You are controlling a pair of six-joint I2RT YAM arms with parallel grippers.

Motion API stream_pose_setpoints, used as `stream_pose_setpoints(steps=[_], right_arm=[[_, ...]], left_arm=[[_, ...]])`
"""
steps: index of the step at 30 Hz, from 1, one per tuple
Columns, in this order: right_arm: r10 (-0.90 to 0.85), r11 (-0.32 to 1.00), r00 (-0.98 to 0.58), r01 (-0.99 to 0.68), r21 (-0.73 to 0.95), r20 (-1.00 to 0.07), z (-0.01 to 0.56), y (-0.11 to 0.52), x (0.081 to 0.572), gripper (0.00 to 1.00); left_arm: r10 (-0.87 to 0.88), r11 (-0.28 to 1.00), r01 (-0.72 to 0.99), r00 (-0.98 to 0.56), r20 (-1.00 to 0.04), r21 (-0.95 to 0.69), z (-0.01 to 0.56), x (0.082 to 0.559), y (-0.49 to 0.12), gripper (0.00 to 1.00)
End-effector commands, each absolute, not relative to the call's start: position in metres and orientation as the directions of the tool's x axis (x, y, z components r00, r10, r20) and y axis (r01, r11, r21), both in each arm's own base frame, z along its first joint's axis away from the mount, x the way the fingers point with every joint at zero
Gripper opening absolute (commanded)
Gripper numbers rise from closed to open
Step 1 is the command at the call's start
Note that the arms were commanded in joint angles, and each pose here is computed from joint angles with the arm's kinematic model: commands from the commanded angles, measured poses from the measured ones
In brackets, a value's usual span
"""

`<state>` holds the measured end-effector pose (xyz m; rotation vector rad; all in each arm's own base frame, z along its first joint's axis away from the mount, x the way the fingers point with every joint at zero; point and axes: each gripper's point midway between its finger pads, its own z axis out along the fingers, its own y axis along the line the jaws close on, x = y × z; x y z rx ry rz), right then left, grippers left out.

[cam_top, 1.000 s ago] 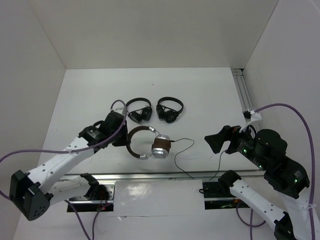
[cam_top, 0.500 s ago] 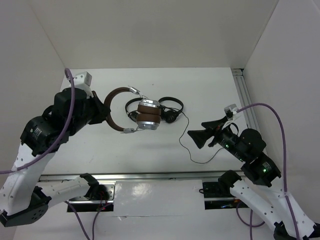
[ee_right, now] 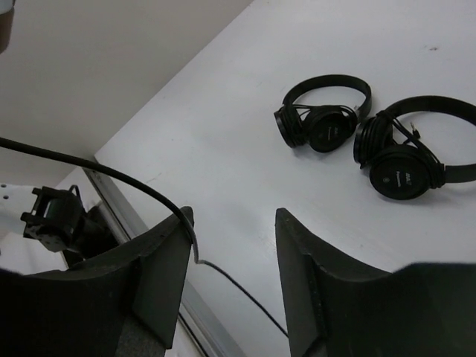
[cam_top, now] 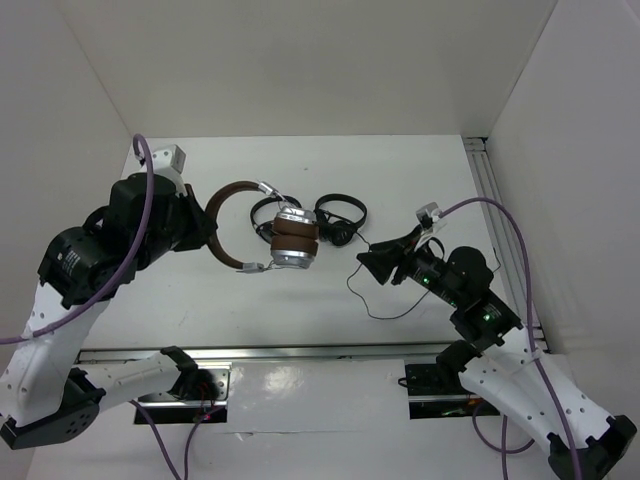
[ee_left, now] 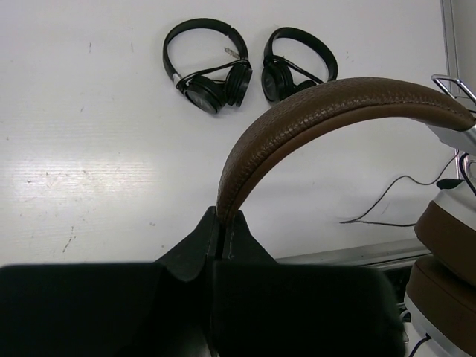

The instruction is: Wrap the headphones

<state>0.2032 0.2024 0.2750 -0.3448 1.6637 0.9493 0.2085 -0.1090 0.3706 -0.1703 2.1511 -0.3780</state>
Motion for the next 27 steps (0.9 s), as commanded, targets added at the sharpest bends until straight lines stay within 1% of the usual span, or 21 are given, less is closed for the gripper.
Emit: stream_pose_setpoints(steps=[1,2,3,5,7,8,10,11,12,13,15,16,17,19,20,24,27], right_arm=[[0.305,0.587,-0.249,-0.711,0.388,-0.919,0.294,0.209,0.206,0.54],[0.303,0.579,-0.268,-0.711,0.4,-0.915,0.287,0.212,0.207,0.46],[0.301,0.58,-0.271,-0.709,0.401,-0.914,0.286,0.213,0.209,0.42],[0.307,0.568,-0.29,-0.708,0.42,-0.906,0.276,0.215,0.208,0.39],[0.303,0.57,-0.297,-0.705,0.422,-0.905,0.264,0.216,0.209,0.29],[0.316,0.563,-0.293,-0.707,0.428,-0.902,0.266,0.216,0.209,0.27],[0.312,0.565,-0.3,-0.704,0.43,-0.901,0.258,0.217,0.211,0.19],[0.312,0.565,-0.3,-0.704,0.43,-0.901,0.258,0.217,0.211,0.19],[0.322,0.569,-0.301,-0.696,0.438,-0.897,0.258,0.218,0.214,0.2],[0.321,0.57,-0.304,-0.695,0.439,-0.897,0.257,0.219,0.216,0.27],[0.318,0.579,-0.31,-0.685,0.443,-0.896,0.253,0.22,0.22,0.31],[0.326,0.575,-0.299,-0.69,0.439,-0.897,0.257,0.22,0.221,0.35],[0.318,0.579,-0.31,-0.685,0.443,-0.896,0.253,0.221,0.222,0.45],[0.326,0.575,-0.299,-0.69,0.439,-0.897,0.255,0.223,0.225,0.49],[0.314,0.581,-0.317,-0.681,0.445,-0.895,0.246,0.224,0.227,0.51],[0.306,0.572,-0.325,-0.689,0.446,-0.895,0.242,0.227,0.226,0.52],[0.366,0.65,-0.3,-0.595,0.473,-0.881,0.237,0.209,0.236,0.54]], left_arm=[[-0.315,0.917,0.058,-0.506,-0.803,-0.396,0.396,0.211,-0.114,0.0],[-0.315,0.917,0.058,-0.506,-0.803,-0.396,0.396,0.211,-0.114,0.0],[-0.315,0.917,0.058,-0.506,-0.803,-0.396,0.396,0.211,-0.114,0.0],[-0.319,0.916,0.05,-0.513,-0.797,-0.398,0.395,0.21,-0.113,0.0],[-0.315,0.918,0.047,-0.519,-0.795,-0.394,0.393,0.212,-0.115,0.0],[-0.313,0.916,0.054,-0.524,-0.792,-0.398,0.393,0.211,-0.116,0.0],[-0.316,0.916,0.046,-0.532,-0.785,-0.399,0.387,0.213,-0.118,0.0],[-0.319,0.911,0.056,-0.532,-0.785,-0.408,0.389,0.21,-0.118,0.0],[-0.317,0.912,0.055,-0.534,-0.784,-0.406,0.386,0.212,-0.119,0.0],[-0.316,0.91,0.062,-0.537,-0.782,-0.411,0.385,0.213,-0.122,0.0],[-0.316,0.91,0.062,-0.537,-0.782,-0.411,0.385,0.213,-0.122,0.0],[-0.316,0.91,0.062,-0.537,-0.782,-0.411,0.385,0.213,-0.122,0.0],[-0.315,0.907,0.069,-0.543,-0.779,-0.415,0.385,0.212,-0.124,0.0],[-0.315,0.907,0.069,-0.543,-0.779,-0.415,0.385,0.212,-0.124,0.0],[-0.315,0.907,0.069,-0.543,-0.779,-0.415,0.385,0.212,-0.124,0.0],[-0.317,0.909,0.063,-0.537,-0.782,-0.412,0.387,0.211,-0.121,0.0],[-0.323,0.91,0.058,-0.525,-0.787,-0.412,0.391,0.208,-0.117,0.0]])
